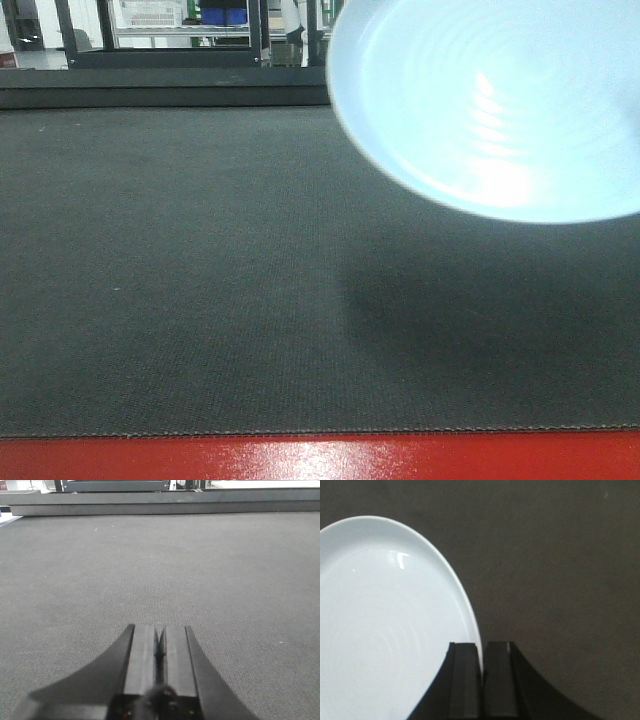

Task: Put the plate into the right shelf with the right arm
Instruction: 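Close the right gripper on the plate rim and lift it, then raise the held plate up and away from the bench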

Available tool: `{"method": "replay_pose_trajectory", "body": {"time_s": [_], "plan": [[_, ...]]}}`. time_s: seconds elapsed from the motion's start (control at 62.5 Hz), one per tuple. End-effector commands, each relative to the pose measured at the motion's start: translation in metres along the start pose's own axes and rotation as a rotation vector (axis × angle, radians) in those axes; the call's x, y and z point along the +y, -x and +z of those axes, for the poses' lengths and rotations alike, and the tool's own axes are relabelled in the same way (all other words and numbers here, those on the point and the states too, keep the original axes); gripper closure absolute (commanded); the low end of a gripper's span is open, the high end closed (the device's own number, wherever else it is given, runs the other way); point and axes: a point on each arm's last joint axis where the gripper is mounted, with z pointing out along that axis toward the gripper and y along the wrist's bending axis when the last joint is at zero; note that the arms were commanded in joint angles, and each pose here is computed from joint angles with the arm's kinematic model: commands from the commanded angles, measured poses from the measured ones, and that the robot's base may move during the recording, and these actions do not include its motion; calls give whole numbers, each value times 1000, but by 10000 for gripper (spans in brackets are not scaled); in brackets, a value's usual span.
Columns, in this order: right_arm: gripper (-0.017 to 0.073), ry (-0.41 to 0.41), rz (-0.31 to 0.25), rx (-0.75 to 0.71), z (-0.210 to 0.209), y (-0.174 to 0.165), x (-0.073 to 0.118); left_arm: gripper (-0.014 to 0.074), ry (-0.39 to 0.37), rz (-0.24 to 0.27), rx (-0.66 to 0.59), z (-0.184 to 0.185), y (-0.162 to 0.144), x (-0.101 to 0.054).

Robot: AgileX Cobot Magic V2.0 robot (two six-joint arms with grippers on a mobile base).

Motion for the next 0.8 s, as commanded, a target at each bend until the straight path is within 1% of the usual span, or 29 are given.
{"method": "replay_pose_trajectory", "body": {"time_s": [0.0, 0.192, 0.432, 0.512, 0.784], "plan": [[531, 5, -34, -236, -34, 16, -1, 640, 20, -10, -84, -1, 5, 2], [531, 9, -21, -475, -93, 18, -4, 640, 20, -10, -84, -1, 5, 2], [531, 16, -15, -662, -135, 15, -6, 640, 20, -10, -84, -1, 5, 2], [531, 16, -14, -681, -139, 14, -6, 640, 20, -10, -84, -1, 5, 2], [531, 15, -14, -675, -138, 13, -6, 640, 20, -10, -84, -1, 5, 2]]}}
